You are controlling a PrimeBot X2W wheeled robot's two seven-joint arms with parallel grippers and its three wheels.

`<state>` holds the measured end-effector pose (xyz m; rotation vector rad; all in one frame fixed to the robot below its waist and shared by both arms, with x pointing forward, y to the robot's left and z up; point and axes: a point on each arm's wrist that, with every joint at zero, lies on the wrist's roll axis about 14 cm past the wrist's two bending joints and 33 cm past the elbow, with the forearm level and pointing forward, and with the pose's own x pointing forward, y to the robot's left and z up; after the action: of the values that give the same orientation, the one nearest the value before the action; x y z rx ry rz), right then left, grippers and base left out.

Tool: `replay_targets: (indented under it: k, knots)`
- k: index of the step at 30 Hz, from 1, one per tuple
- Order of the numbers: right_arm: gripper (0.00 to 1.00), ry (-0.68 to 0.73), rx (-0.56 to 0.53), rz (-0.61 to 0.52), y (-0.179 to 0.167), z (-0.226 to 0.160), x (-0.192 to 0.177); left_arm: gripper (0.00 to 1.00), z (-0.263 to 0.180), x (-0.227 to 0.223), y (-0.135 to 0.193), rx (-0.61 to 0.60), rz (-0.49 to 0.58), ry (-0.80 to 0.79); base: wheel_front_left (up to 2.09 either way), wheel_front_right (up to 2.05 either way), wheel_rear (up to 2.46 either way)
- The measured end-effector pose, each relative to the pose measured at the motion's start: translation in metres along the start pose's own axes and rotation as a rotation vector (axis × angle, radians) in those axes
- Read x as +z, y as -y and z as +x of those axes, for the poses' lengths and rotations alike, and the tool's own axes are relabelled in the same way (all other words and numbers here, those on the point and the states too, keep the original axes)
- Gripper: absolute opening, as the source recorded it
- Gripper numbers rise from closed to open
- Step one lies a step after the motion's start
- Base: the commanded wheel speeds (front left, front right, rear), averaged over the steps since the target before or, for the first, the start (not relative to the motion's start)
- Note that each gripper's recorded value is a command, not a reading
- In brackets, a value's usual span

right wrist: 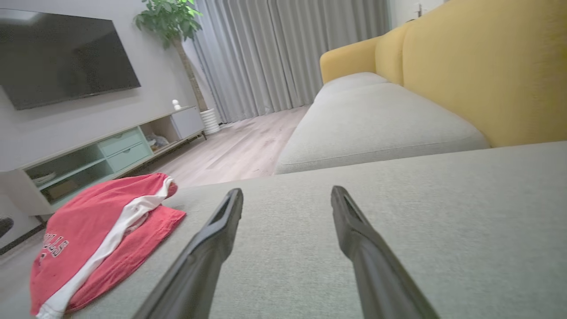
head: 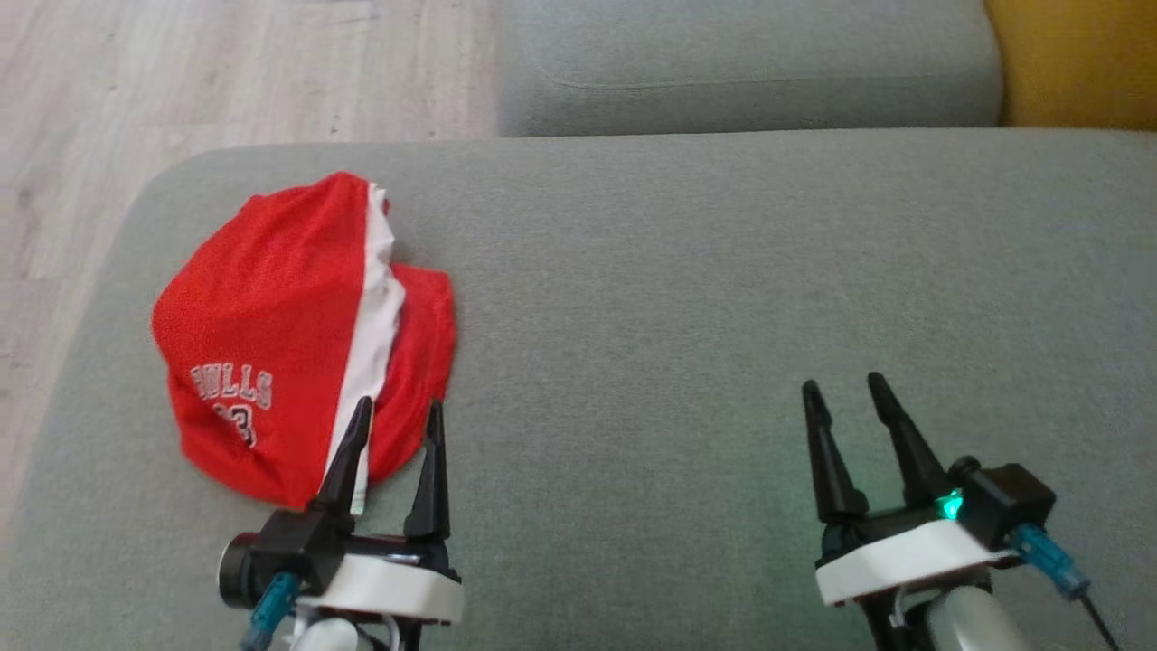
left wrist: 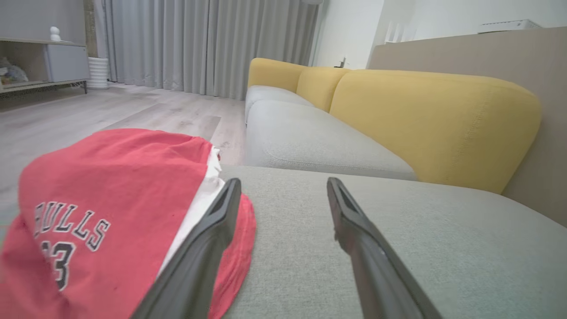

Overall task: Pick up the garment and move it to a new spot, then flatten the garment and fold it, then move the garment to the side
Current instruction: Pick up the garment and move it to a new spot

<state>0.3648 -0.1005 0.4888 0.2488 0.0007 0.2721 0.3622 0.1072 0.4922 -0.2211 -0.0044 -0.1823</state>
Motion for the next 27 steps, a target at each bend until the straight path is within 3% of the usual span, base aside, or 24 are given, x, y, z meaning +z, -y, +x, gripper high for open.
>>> replay_targets:
  k: [16,27]
  knots:
    - [1.0,-0.041,0.217,0.019,-0.069,0.017,-0.013,1.0,-0.041,0.007,-0.056,0.199,0.012,0.027,0.0,0.0,0.0]
    - [1.0,-0.074,0.273,0.029,-0.086,0.022,-0.024,1.0,-0.05,0.006,-0.07,0.251,0.012,0.023,0.0,0.0,0.0]
